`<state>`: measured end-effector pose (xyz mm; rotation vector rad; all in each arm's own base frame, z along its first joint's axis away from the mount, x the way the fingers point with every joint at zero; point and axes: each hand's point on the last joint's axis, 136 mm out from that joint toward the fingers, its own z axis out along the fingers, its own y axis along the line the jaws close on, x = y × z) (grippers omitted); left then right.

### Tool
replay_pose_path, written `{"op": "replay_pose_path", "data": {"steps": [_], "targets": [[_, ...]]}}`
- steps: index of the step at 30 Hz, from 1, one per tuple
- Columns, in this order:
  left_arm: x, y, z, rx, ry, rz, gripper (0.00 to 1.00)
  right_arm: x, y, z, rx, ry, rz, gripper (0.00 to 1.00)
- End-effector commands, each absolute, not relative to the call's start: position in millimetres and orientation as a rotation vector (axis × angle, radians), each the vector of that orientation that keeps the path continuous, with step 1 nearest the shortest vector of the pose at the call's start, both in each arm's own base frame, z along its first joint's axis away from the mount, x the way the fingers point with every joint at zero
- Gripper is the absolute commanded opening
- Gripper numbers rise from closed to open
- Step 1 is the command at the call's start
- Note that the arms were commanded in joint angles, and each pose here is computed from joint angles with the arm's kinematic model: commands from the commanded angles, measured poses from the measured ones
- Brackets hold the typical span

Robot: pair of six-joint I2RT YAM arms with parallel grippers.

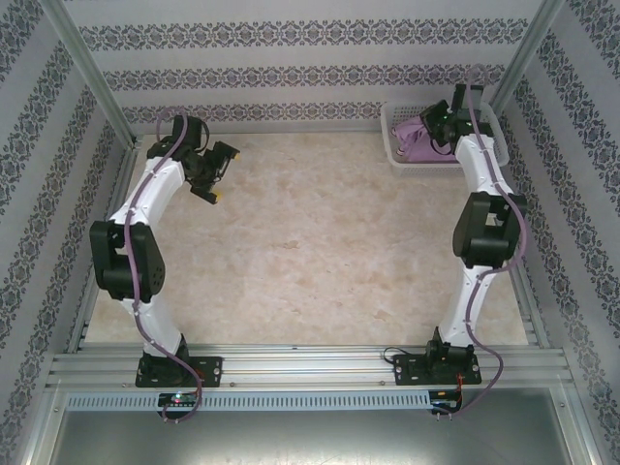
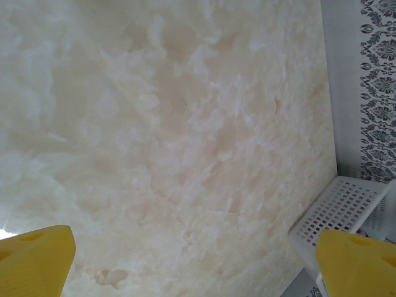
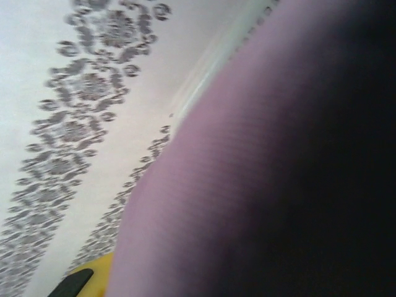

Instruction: Roll up the long pants

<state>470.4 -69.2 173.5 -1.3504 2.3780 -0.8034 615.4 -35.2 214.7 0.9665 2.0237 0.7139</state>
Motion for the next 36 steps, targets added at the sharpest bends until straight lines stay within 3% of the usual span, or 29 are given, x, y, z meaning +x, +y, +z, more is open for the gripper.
{"op": "replay_pose_path", "data": {"steps": [1,7,15,16,18,19,21,22,27,33,36], "targets": [[485,-68,170,-1.306,2.395,-0.829,1.0,635,-50,241,0.878,1.942,0.64,0.0],[501,-70,159,-1.311,2.414,-0.828,1.0,643,-53,172,0.983,2.0,0.616,0.0],[503,-71,159,-1.267,2.439,-0.829,1.0,619,-58,108,1.13,2.056,0.537,0.02],[501,-72,157,-1.266,2.445,-0.833,1.0,617,-58,105,1.136,2.061,0.53,0.15],[497,-73,156,-1.264,2.453,-0.845,1.0,612,-60,106,1.141,2.077,0.505,0.6],[495,-74,158,-1.259,2.452,-0.851,1.0,610,-61,110,1.14,2.088,0.483,0.78],[492,-74,161,-1.247,2.448,-0.856,1.0,608,-62,125,1.101,2.112,0.445,0.95],[491,-74,164,-1.233,2.443,-0.857,1.0,608,-63,139,1.065,2.113,0.429,0.98],[497,-78,195,-1.051,2.387,-0.899,1.0,598,-61,224,0.902,2.082,0.33,0.98],[504,-96,252,-0.777,2.29,-1.051,1.0,554,-66,329,0.768,2.046,0.155,0.98],[490,-83,275,-0.646,2.282,-0.895,1.0,523,-62,363,0.653,2.018,0.038,0.98]]}}
